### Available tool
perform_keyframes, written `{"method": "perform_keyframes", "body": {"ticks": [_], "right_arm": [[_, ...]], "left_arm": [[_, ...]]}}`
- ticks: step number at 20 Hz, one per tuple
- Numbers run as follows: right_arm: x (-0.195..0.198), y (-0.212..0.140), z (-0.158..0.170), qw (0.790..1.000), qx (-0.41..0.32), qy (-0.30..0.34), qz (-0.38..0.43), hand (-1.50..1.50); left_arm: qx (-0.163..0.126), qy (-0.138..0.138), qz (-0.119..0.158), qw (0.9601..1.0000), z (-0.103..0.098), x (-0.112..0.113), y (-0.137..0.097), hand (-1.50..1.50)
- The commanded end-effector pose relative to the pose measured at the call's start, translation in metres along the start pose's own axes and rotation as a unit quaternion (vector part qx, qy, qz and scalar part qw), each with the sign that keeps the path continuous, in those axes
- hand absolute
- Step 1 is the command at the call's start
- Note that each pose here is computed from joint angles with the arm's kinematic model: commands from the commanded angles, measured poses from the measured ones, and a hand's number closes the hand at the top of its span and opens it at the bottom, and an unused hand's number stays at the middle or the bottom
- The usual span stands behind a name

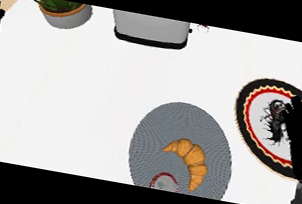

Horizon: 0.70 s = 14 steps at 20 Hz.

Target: Pick the croissant from the placemat and place it in the plate

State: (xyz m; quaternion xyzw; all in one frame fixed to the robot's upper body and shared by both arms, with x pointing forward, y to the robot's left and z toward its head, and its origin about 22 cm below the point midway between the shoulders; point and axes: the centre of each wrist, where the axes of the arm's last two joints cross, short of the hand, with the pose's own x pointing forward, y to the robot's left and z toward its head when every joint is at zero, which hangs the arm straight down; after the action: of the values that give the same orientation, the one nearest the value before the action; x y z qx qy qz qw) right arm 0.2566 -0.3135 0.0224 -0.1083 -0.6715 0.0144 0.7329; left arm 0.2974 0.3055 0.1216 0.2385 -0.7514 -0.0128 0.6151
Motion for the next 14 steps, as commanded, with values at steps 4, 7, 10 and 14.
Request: {"method": "perform_keyframes", "body": {"ticks": [4,7,10,14], "right_arm": [[0.052,0.092,-0.019,0.928,0.352,-0.115,-0.039,1.5],[0.134,0.082,-0.024,0.86,0.376,-0.315,0.138,1.5],[0.048,0.108,-0.03,0.864,0.431,-0.254,-0.066,-1.5],[0.028,0.087,-0.045,0.797,0.546,-0.251,-0.06,-1.5]], "left_arm": [[-0.103,0.051,0.045,0.9923,0.02,-0.014,-0.039,0.0],[-0.135,0.102,0.052,0.9842,0.033,-0.031,-0.051,0.0],[-0.17,0.13,0.075,0.9739,0.039,-0.041,-0.063,0.0],[-0.17,0.147,0.077,0.9715,0.045,-0.055,-0.063,0.0]]}}
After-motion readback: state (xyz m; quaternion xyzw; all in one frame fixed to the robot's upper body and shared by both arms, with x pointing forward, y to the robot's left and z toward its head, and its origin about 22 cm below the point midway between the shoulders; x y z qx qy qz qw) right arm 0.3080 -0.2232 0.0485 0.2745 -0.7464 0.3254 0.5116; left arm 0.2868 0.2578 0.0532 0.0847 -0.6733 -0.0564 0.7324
